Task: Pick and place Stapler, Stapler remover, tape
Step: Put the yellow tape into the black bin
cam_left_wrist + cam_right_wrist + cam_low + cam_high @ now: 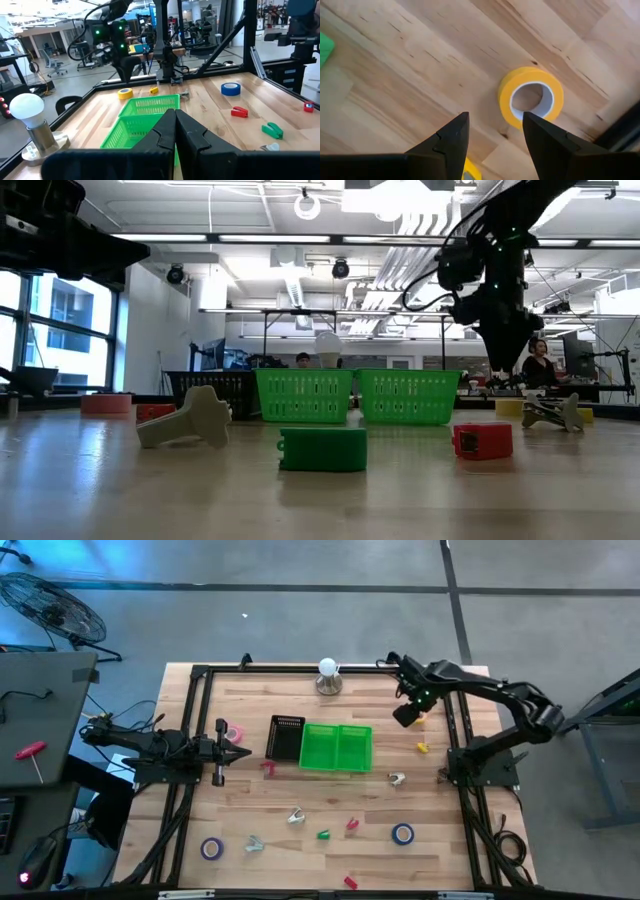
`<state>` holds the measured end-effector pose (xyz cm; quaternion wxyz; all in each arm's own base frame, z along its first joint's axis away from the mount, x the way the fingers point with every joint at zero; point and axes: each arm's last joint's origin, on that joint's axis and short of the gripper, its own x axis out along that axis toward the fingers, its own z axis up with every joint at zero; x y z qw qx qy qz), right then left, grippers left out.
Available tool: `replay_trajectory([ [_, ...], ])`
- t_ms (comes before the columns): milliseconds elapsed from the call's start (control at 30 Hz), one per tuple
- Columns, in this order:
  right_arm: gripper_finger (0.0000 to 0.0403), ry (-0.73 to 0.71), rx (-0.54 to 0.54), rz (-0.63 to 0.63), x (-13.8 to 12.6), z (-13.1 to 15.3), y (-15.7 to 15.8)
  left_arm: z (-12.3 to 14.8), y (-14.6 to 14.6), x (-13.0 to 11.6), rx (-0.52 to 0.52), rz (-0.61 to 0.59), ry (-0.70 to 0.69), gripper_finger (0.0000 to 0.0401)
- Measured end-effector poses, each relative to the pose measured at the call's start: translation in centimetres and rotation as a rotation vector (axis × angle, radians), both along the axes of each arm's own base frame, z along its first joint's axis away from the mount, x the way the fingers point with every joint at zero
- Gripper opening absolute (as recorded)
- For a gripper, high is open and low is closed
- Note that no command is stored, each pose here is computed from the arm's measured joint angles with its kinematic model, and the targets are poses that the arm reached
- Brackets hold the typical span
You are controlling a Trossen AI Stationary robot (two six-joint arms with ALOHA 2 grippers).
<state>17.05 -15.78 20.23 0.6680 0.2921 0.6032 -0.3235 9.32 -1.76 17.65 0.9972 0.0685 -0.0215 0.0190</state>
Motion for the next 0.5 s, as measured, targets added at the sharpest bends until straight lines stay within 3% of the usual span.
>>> replay_trajectory([
  [500, 0.0174, 0.024, -0.042, -0.003, -0.23, -0.95, 0.01, -0.01, 0.00, 0.00, -0.034, -0.002, -0.001, 0.0000],
])
